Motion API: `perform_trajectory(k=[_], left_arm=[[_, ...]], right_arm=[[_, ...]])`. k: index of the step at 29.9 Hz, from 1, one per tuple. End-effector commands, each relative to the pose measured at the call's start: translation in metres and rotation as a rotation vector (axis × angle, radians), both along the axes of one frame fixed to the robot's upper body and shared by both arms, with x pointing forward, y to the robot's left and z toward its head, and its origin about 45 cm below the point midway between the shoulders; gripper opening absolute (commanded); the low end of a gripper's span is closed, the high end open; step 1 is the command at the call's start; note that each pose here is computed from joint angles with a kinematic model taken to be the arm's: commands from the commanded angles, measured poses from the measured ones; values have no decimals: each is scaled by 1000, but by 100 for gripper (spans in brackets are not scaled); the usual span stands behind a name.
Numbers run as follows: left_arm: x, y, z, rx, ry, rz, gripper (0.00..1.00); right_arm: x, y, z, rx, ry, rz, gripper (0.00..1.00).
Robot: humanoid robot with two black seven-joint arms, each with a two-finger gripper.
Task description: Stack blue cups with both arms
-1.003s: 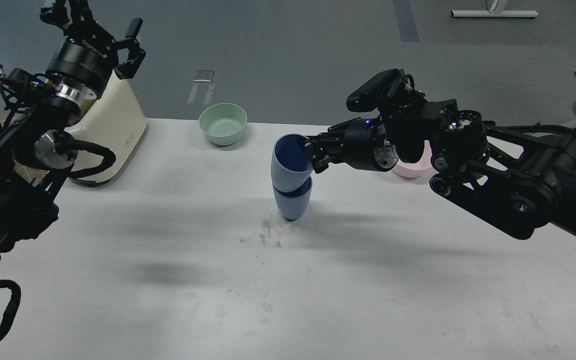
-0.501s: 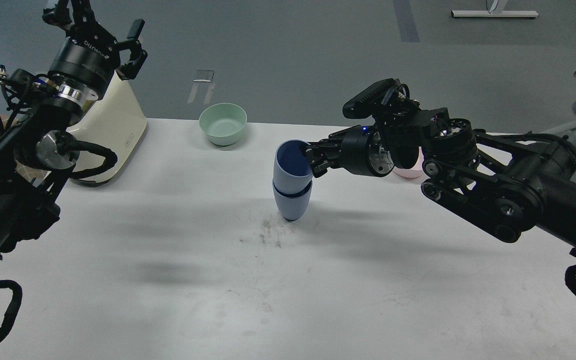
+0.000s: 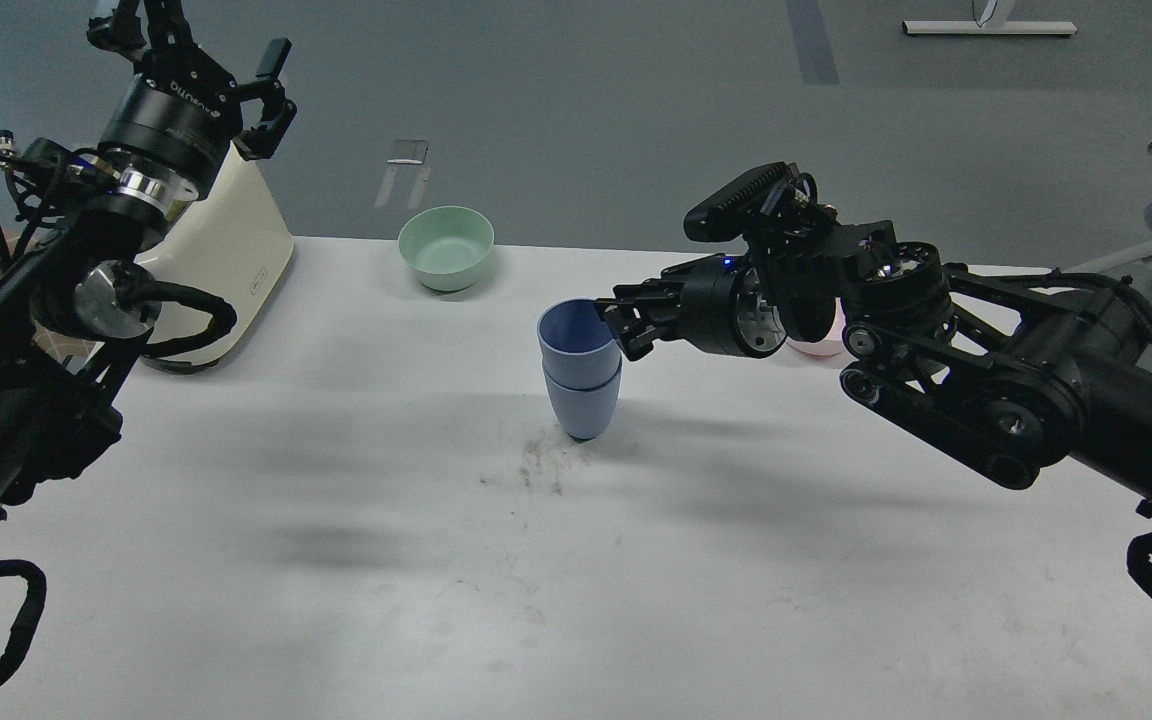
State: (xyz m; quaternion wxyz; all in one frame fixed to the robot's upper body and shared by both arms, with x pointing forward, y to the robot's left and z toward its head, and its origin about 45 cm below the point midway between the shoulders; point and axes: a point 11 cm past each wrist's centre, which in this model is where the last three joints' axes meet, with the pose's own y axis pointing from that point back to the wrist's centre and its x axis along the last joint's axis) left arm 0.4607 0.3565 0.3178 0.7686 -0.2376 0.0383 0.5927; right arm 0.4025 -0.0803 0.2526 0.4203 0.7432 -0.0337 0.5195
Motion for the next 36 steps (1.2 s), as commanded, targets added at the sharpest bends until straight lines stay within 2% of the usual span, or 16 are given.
perform_trajectory(k=[1,2,4,6,10,12,16,18,24,26,28,36], left_arm=[[0,0,0,-1,0,0,98],[0,0,0,0,0,0,98],[0,1,1,1,-2,1,98],[0,1,1,3,-1,1,98],[0,2,1,6,0,1,98],[0,0,-1,8,3,-4,98],[1,-4,0,10,2,-12,98],[2,-7,3,6,-6,-16,98],[3,-9,10,-11,-25,-22,98],[3,-9,11,-10,-27,-19,98],[3,-9,10,-10,-26,-18,98],[4,-11,8,-17,-19,-13,98]], right_arm=[[2,-3,7,26,-4,-15,40],[4,-4,8,39,-3,-22,45],[14,-7,32,119,-28,-60,79],[26,-10,62,218,-59,-101,100],[47,-29,123,398,-136,-182,100],[58,-56,170,552,-199,-252,100],[64,-90,210,710,-241,-314,100],[70,-132,227,821,-239,-394,100],[82,-199,218,1094,-83,-533,100],[85,-224,190,1229,37,-603,100],[85,-240,173,1315,91,-653,100],[75,-286,127,1596,239,-774,100]])
